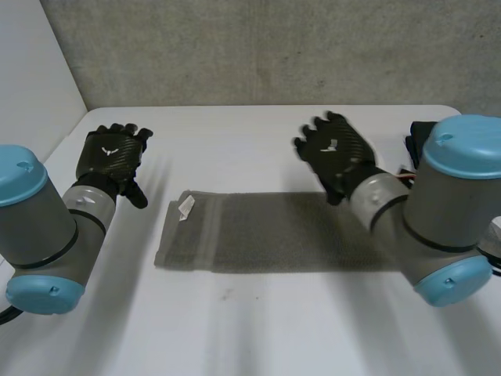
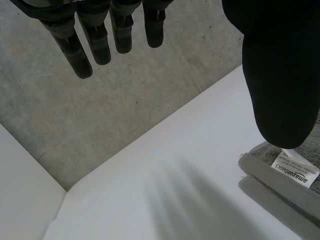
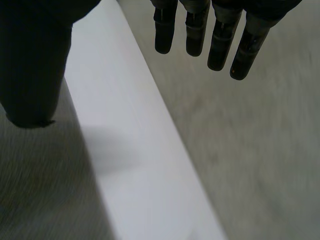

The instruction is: Fold the laundry.

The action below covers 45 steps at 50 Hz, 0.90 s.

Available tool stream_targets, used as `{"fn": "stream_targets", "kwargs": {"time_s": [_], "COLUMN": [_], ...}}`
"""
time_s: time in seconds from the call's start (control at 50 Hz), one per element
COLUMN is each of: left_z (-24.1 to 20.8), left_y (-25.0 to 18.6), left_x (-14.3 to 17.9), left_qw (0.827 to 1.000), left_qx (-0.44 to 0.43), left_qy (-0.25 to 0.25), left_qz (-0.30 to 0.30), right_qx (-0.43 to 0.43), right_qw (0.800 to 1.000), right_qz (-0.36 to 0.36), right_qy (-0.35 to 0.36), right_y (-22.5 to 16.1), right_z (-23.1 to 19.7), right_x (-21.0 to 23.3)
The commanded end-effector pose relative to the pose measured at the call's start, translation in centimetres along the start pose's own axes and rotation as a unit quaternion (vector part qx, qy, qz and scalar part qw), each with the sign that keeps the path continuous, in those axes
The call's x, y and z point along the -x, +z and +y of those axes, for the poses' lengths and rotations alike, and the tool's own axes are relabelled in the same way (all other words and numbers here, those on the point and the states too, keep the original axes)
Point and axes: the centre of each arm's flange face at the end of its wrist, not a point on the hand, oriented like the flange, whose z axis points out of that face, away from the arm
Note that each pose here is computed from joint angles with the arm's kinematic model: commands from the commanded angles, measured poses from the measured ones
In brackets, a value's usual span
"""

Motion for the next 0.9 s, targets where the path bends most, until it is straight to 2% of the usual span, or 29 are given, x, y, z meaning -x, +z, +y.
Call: {"fn": "stream_targets", "kwargs": {"time_s": [0.02,0.18,0.26,0.42,0.82,0.9], "left_z": [0.3,0.6,0.6,0.9,1.2,1.2], "left_y": [-0.3,-0.3,-0.2,-0.3,-0.5,-0.5], "left_x": [-0.5,-0.7,-0.7,-0.9,-1.3,-1.3], "left_qw": [1.0,1.0,1.0,1.0,1.0,1.0], "left_qx": [0.004,0.008,0.008,0.013,0.016,0.017], "left_qy": [0.0,0.0,0.0,0.0,0.001,0.001], "left_qz": [0.009,0.012,0.012,0.015,0.022,0.022], "right_qx": [0.129,0.195,0.208,0.239,0.256,0.261], "right_qw": [0.975,0.951,0.946,0.95,0.945,0.945], "right_qz": [0.072,0.069,0.071,0.052,0.055,0.073], "right_qy": [0.164,0.232,0.238,0.192,0.195,0.185], "right_y": [-2.5,-6.3,-7.8,-9.2,-8.8,-9.0], "right_z": [9.2,16.6,19.0,21.1,24.7,25.1], "right_x": [-6.3,-10.2,-11.2,-10.7,-10.4,-11.2]}}
